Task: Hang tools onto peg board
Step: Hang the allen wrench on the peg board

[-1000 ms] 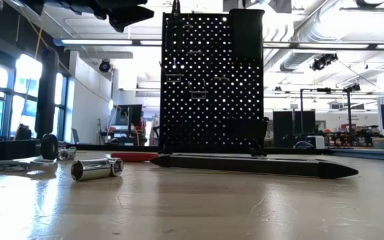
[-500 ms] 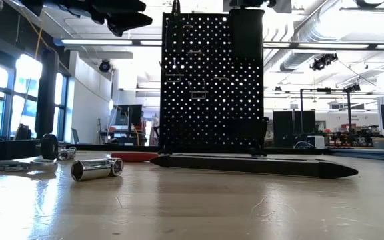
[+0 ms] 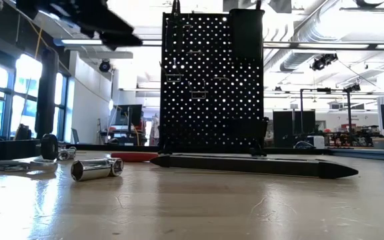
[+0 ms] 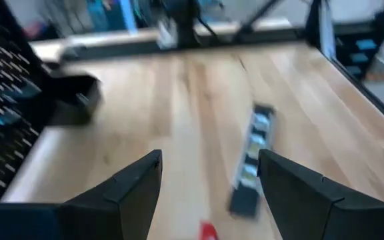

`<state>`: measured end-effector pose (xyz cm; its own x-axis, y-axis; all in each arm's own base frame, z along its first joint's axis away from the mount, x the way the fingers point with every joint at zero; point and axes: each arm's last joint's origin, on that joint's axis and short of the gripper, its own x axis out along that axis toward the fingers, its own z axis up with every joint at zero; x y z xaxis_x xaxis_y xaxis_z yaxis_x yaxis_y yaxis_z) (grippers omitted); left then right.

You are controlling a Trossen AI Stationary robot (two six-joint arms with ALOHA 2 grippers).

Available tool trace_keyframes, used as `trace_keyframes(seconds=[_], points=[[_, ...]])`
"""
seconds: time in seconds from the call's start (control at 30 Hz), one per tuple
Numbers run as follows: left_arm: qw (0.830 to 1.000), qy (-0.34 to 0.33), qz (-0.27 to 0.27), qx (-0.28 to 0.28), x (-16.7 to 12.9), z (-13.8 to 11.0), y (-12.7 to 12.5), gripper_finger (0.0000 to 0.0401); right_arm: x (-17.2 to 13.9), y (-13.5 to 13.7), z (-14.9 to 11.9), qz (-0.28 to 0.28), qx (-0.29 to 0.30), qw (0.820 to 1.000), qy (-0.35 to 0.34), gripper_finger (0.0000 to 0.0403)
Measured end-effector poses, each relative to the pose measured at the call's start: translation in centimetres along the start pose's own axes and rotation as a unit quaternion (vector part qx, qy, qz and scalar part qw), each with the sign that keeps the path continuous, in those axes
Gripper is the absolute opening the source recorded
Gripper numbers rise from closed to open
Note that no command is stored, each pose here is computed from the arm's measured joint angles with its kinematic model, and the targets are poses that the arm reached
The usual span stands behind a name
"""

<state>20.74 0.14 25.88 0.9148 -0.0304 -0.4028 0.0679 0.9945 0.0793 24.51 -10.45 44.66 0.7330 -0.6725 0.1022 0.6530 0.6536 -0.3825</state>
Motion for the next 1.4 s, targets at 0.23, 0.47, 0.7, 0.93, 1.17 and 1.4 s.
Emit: trace_keyframes(seconds=[0.23,0.47,0.7,0.93,1.17,1.4], points=[[0.997,0.066,-0.04,-0.024,0.4,-1.8,-0.6,0.0236,-2.6,1.5,1.6,0.058,-0.032,0.998,-0.019,0.0139],[0.987,0.145,-0.054,-0.034,2.6,-4.8,-1.7,0.0214,-4.3,4.3,1.2,0.14,-0.063,0.988,0.03,0.0142],[0.978,0.206,-0.036,-0.027,4.9,-6.8,-2.6,0.0204,-6.3,6.7,0.4,0.2,-0.067,0.973,0.096,0.0142],[0.976,0.217,-0.005,-0.007,6.6,-7.8,-3.3,0.0204,-8.4,8.5,-0.2,0.261,-0.057,0.951,0.153,0.0142],[0.974,0.226,0.009,-0.002,7.7,-8.6,-3.6,0.0204,-10.6,10.1,-0.6,0.31,-0.041,0.93,0.193,0.0142],[0.968,0.249,0.035,0.002,8.8,-9.9,-3.6,0.0204,-12.0,11.9,-1.7,0.339,-0.036,0.918,0.203,0.0142]])
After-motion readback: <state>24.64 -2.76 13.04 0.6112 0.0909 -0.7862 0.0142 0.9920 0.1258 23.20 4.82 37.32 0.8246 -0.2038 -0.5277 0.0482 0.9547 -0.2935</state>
